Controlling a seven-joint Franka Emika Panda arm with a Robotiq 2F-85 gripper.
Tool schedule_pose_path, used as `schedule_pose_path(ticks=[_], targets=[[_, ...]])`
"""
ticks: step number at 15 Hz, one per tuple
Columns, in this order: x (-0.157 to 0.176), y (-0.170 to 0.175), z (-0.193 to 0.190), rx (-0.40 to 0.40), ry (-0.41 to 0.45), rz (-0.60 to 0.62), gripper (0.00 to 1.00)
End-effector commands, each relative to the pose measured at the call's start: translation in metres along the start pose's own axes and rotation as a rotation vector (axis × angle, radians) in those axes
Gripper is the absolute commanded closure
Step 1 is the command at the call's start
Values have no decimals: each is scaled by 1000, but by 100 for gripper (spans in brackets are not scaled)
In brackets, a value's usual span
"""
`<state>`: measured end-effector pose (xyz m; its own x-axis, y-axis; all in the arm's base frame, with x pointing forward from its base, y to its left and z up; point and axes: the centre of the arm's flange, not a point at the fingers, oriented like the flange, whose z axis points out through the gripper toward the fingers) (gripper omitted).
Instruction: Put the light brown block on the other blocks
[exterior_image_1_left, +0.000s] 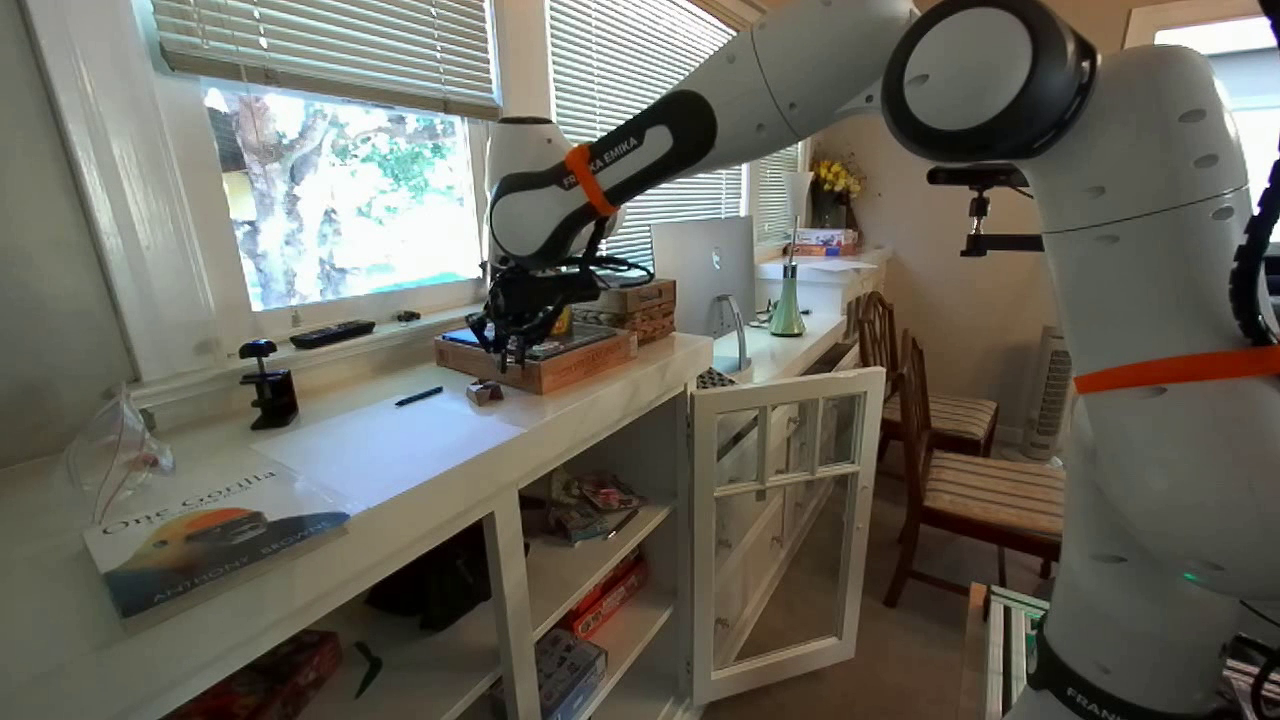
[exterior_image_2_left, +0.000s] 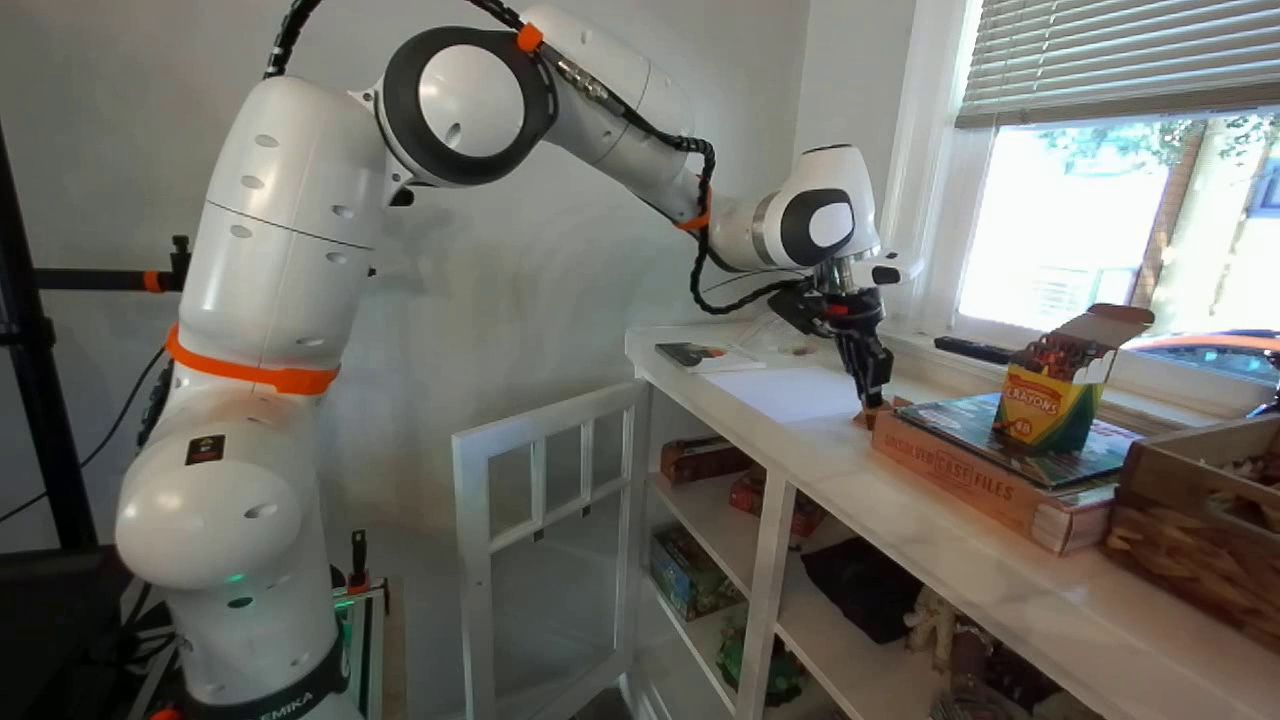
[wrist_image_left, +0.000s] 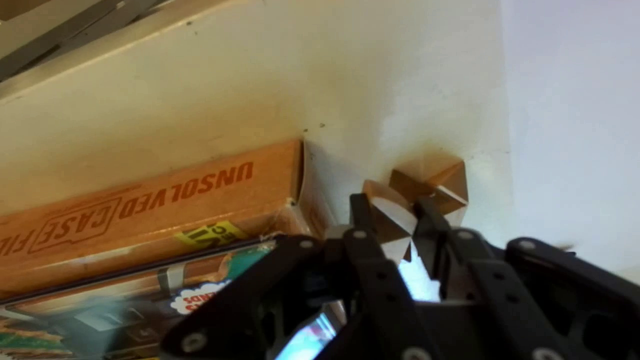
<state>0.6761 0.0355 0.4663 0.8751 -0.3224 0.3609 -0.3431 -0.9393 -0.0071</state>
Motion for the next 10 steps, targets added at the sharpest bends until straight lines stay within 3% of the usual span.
schedule_pose_path(ticks=[1, 10], targets=[[7, -7, -9, 16, 24, 1, 94], [3, -26, -10, 32, 28, -23, 94]])
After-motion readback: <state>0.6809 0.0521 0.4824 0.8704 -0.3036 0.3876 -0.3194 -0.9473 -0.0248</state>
